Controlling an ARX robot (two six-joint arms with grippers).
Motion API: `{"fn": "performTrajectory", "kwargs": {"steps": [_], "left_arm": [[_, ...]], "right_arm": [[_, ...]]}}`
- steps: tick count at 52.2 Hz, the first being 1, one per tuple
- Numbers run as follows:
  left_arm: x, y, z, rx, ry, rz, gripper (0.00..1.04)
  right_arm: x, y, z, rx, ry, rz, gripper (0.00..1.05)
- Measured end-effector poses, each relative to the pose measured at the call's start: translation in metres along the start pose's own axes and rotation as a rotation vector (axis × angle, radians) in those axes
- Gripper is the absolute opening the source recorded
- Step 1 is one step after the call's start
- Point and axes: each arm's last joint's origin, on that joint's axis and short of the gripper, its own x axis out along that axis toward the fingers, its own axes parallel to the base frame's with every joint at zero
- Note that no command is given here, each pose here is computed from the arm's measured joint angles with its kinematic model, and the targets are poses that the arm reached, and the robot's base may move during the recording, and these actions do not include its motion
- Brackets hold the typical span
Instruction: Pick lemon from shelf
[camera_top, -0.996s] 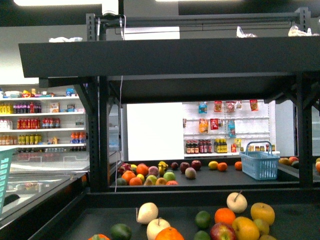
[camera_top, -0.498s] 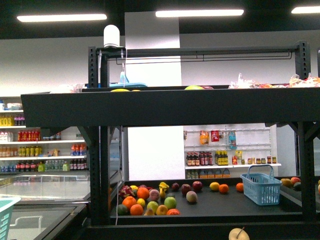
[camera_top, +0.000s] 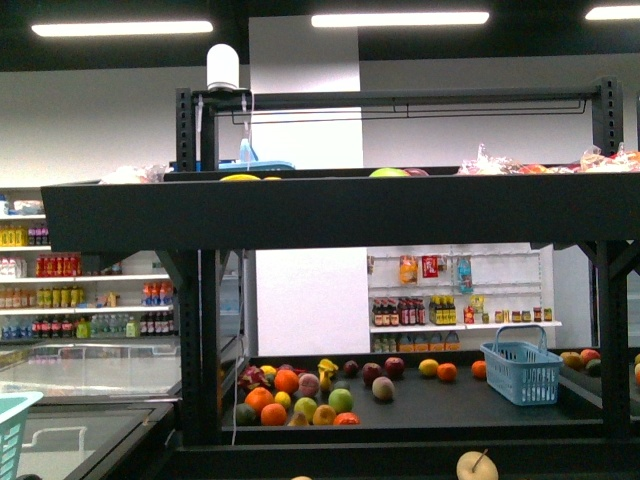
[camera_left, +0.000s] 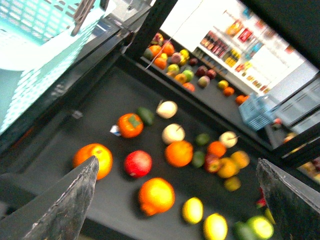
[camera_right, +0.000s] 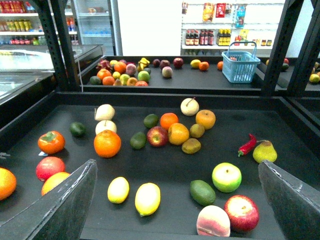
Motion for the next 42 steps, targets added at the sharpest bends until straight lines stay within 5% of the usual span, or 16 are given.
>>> {"fn": "performTrajectory", "kwargs": {"steps": [6, 18, 42], "left_arm": [[0.032, -0.007, 0.045, -0.25, -0.015, -0.024, 0.97], [0.099, 0.021, 0.105, -0.598, -0.056, 0.125, 0.97], [0.195, 0.071, 0.16, -0.756, -0.128, 0.22, 0.97]], "right_arm": [[0.0, 0.0, 0.0, 0.0, 0.0, 0.0, 0.97], [0.0, 0.0, 0.0, 0.0, 0.0, 0.0, 0.97], [0.0, 0.0, 0.0, 0.0, 0.0, 0.0, 0.97]]}}
